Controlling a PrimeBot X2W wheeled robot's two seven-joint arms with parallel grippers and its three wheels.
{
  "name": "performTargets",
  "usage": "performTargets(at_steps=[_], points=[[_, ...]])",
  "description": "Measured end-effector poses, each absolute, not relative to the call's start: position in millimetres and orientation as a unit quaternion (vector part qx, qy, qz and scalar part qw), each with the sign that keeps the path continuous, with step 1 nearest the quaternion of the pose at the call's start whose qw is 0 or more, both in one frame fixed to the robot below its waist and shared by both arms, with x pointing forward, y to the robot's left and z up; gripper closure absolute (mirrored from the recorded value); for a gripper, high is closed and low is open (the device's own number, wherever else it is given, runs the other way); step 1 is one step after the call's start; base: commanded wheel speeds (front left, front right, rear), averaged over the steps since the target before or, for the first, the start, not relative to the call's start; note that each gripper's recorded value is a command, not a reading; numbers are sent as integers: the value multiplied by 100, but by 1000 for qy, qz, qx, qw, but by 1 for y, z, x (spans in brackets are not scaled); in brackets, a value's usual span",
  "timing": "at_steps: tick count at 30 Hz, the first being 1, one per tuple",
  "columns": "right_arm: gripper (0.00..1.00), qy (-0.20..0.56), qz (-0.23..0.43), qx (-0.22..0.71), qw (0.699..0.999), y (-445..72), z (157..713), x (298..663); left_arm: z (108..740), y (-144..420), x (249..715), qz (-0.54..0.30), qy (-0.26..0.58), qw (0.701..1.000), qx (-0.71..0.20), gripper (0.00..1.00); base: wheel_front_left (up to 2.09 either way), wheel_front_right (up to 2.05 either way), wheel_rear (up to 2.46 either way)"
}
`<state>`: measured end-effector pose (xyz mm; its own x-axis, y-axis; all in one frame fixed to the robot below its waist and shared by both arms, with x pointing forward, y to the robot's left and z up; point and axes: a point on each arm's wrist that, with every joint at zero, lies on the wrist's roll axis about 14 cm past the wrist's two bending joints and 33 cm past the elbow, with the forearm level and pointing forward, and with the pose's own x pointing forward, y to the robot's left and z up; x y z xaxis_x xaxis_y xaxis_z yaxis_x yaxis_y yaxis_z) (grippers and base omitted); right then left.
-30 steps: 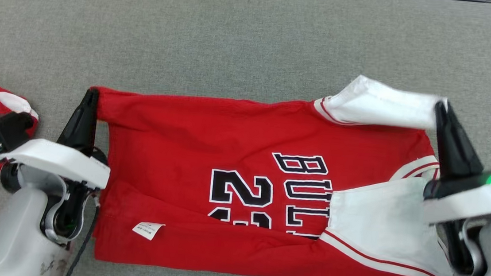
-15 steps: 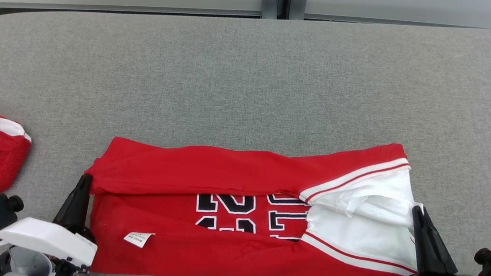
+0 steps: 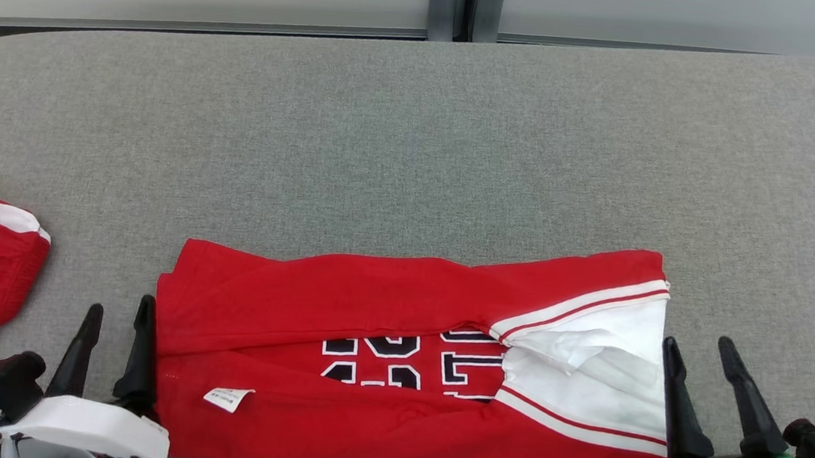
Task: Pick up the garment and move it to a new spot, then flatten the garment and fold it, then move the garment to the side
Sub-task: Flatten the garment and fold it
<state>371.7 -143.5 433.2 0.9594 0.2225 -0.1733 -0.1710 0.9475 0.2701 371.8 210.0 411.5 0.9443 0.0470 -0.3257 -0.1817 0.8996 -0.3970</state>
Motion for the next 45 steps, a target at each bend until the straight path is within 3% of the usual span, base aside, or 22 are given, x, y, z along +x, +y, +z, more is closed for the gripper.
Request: performTargets(at_steps=[8,15,39,45], points=[[0,-8,95,71,993,-151,492,385,473,198,391,37,26,988,-144,0,0,0,0],[0,-40,94,48,994,-149,518,377,522,194,389,26,-57,993,-105,0,0,0,0],[0,-18,96,53,994,-144,510,366,494,189,371,10,-15,998,-58,0,0,0,0],[0,44,65,53,995,-166,468,368,496,186,376,8,-19,998,-60,0,0,0,0]])
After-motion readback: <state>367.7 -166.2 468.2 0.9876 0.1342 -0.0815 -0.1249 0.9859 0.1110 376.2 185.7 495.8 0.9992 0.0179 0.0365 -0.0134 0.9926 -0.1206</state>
